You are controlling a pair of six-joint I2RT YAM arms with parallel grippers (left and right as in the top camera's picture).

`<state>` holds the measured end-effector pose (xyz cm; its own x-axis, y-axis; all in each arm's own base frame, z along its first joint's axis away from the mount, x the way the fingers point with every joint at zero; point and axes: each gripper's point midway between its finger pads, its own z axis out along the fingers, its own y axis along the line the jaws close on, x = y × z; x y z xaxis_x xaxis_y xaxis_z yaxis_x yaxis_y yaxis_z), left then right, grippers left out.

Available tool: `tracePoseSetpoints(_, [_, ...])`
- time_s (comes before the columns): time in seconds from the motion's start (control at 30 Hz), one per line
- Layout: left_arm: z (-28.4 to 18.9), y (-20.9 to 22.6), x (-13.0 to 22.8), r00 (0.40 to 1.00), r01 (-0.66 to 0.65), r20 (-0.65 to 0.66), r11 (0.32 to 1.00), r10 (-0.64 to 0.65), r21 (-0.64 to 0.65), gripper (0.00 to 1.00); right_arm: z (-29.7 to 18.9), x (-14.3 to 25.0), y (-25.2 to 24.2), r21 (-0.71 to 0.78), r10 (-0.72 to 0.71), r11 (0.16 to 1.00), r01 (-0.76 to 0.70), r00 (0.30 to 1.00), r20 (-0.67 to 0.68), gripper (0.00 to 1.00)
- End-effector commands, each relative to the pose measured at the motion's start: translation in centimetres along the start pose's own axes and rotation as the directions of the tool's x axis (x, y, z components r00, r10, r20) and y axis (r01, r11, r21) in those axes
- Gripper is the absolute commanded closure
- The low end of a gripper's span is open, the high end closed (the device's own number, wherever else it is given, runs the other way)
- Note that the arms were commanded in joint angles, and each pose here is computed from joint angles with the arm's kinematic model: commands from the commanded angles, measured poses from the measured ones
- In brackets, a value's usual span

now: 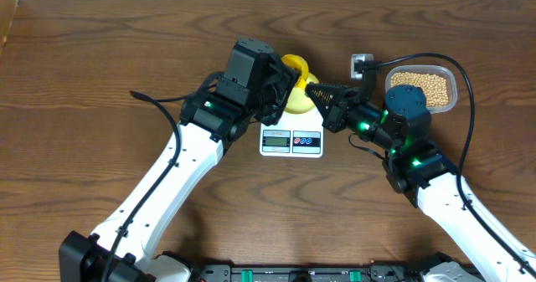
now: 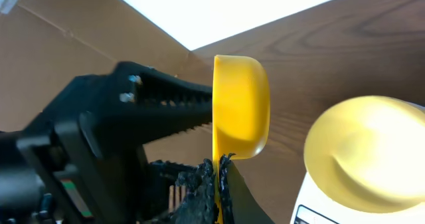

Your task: Scoop item into bowl and weigh 50g on scale

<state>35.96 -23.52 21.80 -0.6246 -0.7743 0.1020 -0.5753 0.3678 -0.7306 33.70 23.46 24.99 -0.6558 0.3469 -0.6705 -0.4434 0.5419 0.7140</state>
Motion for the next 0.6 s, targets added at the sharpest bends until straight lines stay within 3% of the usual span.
tracePoseSetpoints(0.0, [-0.2, -0.1, -1.3, 0.996, -0.074, 0.052, 0.997, 0.074, -0.002, 0.27, -0.1, -1.4, -0.9, 0.046, -0.032, 0.998, 0.031, 0.999, 0.036, 0.99])
tracePoseSetpoints(0.17, [-0.7, -0.2, -3.3, 0.977, -0.197, 0.084, 0.98, 0.197, -0.007, 0.27, -0.9, -2.3, -3.2, 0.109, -0.026, 0.994, 0.02, 0.998, 0.055, 0.99])
tracePoseSetpoints(0.23, [-1.1, -0.4, -3.8, 0.952, -0.294, 0.087, 0.956, 0.293, -0.004, 0.21, -1.3, -2.8, -3.9, 0.125, -0.027, 0.992, 0.019, 0.998, 0.059, 0.99])
tracePoseSetpoints(0.37, [-2.5, -2.4, -3.7, 0.815, -0.578, 0.09, 0.813, 0.572, 0.073, 0.2, -2.1, -3.7, -4.6, 0.136, -0.051, 0.99, 0.043, 0.997, 0.051, 0.99])
tracePoseSetpoints(0.57, [-5.6, -3.4, -3.9, 0.683, -0.73, 0.132, 0.676, 0.718, 0.1, 0.2, -3.8, -6.4, -4.5, 0.206, -0.144, 0.968, 0.144, 0.989, -0.015, 0.99])
